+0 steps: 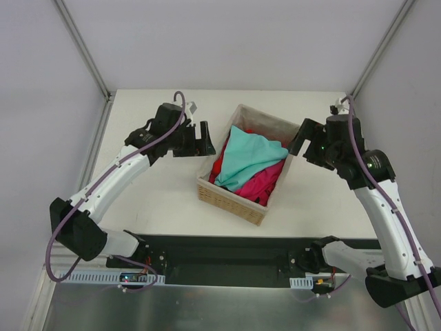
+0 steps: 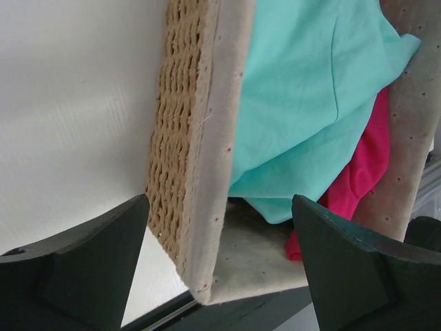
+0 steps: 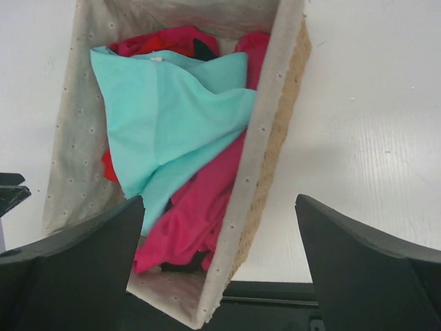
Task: Fold and stack the t-shirts
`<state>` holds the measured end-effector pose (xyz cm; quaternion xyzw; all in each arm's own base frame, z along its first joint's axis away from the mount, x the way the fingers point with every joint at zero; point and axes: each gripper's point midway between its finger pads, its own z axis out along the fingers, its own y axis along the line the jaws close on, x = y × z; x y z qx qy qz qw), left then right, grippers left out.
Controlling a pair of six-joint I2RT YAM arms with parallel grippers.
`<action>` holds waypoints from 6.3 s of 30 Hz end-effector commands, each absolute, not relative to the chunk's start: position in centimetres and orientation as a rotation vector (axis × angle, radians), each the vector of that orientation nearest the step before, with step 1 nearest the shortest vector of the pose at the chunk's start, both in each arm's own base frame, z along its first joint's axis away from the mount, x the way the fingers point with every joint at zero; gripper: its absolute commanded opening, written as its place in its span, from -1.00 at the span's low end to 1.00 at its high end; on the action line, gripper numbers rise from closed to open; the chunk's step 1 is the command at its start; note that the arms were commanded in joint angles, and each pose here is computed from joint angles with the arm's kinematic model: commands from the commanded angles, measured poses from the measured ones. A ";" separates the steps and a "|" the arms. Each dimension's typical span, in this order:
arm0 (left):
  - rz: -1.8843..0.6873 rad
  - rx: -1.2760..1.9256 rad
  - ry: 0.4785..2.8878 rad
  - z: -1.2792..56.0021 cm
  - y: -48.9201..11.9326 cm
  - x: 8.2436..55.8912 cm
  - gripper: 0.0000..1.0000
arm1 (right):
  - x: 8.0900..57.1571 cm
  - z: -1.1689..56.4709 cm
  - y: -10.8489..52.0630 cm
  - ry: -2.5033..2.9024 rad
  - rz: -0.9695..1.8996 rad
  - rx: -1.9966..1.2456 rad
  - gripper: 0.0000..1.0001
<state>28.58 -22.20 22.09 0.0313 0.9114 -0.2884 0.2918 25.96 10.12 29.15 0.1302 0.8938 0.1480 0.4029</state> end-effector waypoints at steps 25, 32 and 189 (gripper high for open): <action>-0.233 0.467 2.561 17.8 -24.5 32.9 0.18 | 24.6 27.8 8.7 2.330 0.289 0.387 0.92; -0.178 0.493 2.576 16.7 -24.4 33.5 -0.20 | 24.4 27.0 8.3 2.350 0.252 0.388 0.92; -0.489 -0.001 2.311 26.9 -26.8 33.9 0.65 | 23.6 26.5 5.3 2.382 0.237 0.382 0.92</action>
